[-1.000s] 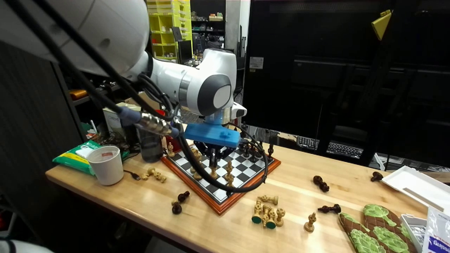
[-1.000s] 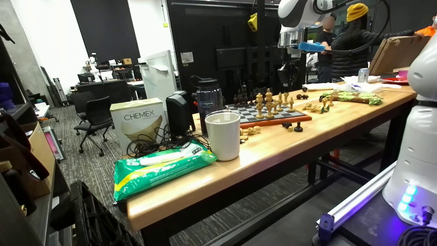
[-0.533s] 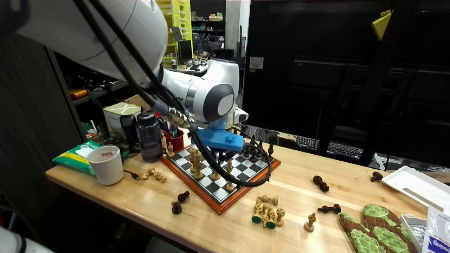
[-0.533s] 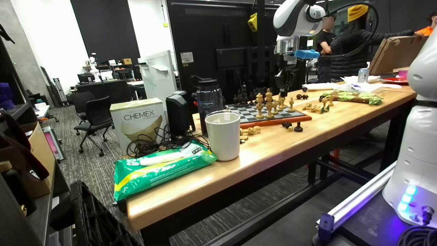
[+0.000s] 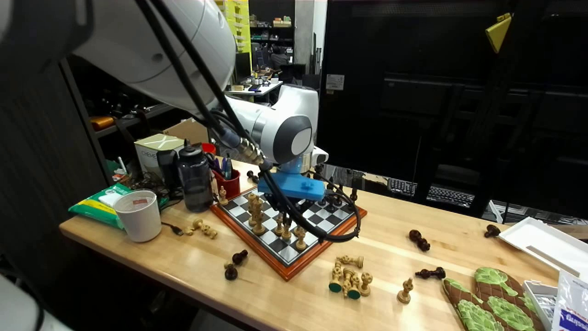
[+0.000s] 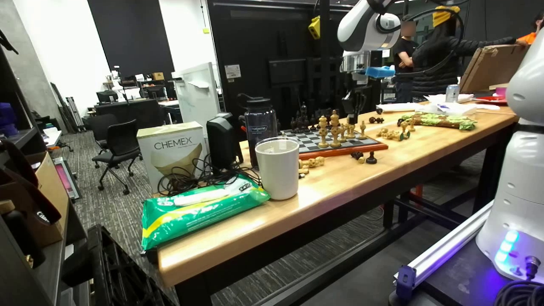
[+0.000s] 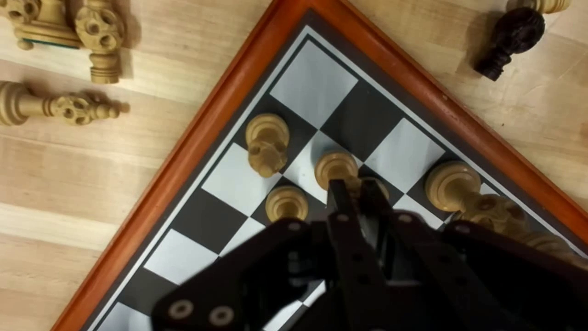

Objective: Pick up one chess piece from the table and put it on the chess board

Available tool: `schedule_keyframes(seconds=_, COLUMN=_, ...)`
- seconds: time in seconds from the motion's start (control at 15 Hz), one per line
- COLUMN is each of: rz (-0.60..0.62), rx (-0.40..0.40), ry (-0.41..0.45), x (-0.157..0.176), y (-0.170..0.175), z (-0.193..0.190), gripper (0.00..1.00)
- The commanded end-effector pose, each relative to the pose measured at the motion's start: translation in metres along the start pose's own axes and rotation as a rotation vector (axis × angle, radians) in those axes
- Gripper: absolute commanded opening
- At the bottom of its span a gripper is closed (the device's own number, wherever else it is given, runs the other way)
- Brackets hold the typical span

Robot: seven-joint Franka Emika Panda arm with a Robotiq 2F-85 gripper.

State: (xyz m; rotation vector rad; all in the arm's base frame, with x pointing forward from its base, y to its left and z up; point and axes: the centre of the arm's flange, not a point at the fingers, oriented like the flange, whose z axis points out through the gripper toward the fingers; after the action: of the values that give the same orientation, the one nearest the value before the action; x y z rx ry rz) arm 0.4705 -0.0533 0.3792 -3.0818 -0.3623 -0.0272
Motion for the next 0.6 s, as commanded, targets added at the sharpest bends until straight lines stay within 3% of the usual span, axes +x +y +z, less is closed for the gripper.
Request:
schedule_keyframes(seconds=0.0, rz=-0.023, rx=0.009, ry=0.011, x=0.003, y=0.007, z=0.001, gripper=0.03)
schedule_keyframes(seconds=0.07, rz=-0.025, rx=0.011, ry=0.012, x=0.003, y=0.007, z=0.002, gripper=0.03)
schedule_keyframes(seconds=0.13, rz=-0.026, rx=0.011, ry=0.015, x=0.003, y=0.007, z=0.002, gripper=0.30)
schedule_keyframes(seconds=0.53, rz=-0.007, rx=0.001, ry=0.026, x=-0.001, y=0.008, z=-0.010, gripper=0.66)
